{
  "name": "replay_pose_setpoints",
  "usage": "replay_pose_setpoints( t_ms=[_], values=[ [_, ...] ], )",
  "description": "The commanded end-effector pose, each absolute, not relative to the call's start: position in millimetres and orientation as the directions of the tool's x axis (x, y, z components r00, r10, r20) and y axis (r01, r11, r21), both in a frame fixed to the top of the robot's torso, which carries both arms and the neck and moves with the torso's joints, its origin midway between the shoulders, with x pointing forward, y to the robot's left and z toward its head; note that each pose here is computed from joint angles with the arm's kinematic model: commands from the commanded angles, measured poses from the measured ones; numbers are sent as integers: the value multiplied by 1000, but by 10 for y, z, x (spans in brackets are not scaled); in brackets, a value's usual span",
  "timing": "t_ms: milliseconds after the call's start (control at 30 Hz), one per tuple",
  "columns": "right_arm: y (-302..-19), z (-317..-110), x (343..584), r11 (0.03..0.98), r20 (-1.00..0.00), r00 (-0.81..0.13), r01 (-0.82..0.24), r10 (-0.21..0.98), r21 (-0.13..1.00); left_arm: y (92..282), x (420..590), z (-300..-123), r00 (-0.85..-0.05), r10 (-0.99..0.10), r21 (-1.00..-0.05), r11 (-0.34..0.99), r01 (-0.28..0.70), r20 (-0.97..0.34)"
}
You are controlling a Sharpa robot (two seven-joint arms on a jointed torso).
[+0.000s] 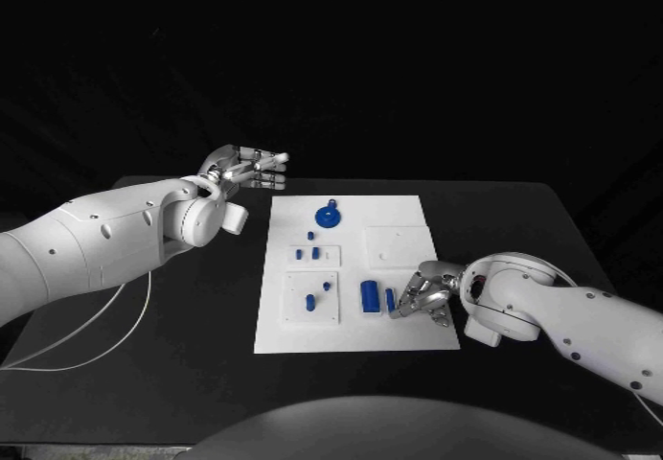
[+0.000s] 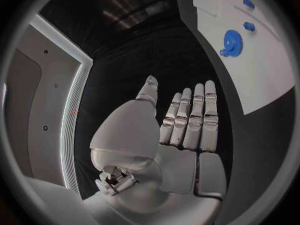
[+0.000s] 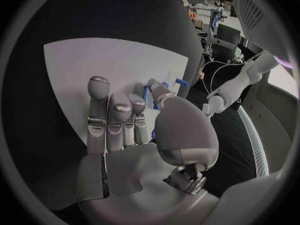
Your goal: Assemble the parts on the task board
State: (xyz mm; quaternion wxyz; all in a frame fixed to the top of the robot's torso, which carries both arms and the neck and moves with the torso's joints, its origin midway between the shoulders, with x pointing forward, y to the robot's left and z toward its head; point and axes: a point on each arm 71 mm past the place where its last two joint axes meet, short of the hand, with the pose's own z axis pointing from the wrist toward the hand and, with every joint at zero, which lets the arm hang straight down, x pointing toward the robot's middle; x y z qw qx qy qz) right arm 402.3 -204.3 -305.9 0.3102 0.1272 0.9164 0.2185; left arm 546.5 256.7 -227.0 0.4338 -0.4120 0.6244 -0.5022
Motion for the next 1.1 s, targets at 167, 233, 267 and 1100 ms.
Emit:
replay_pose_setpoints(
  t_ms=[167,233,267,1100],
  values=[
    [-2123,-2928,4158,805,-507,-717,126,477,580,2527,5464,-2272,-298,-948,-987,143,-76,-114],
    [-2165,-2868,4236,782,-509,-689,135,516,609,2527,5464,-2276,-292,-952,-988,128,-87,-97],
    [-2191,-2834,4286,765,-507,-671,141,540,628,2529,5464,-2277,-288,-954,-988,120,-92,-89],
    [-2544,-2414,5505,81,-63,-214,76,975,994,2645,5620,-2238,-195,-978,-992,92,-89,-73]
  ],
)
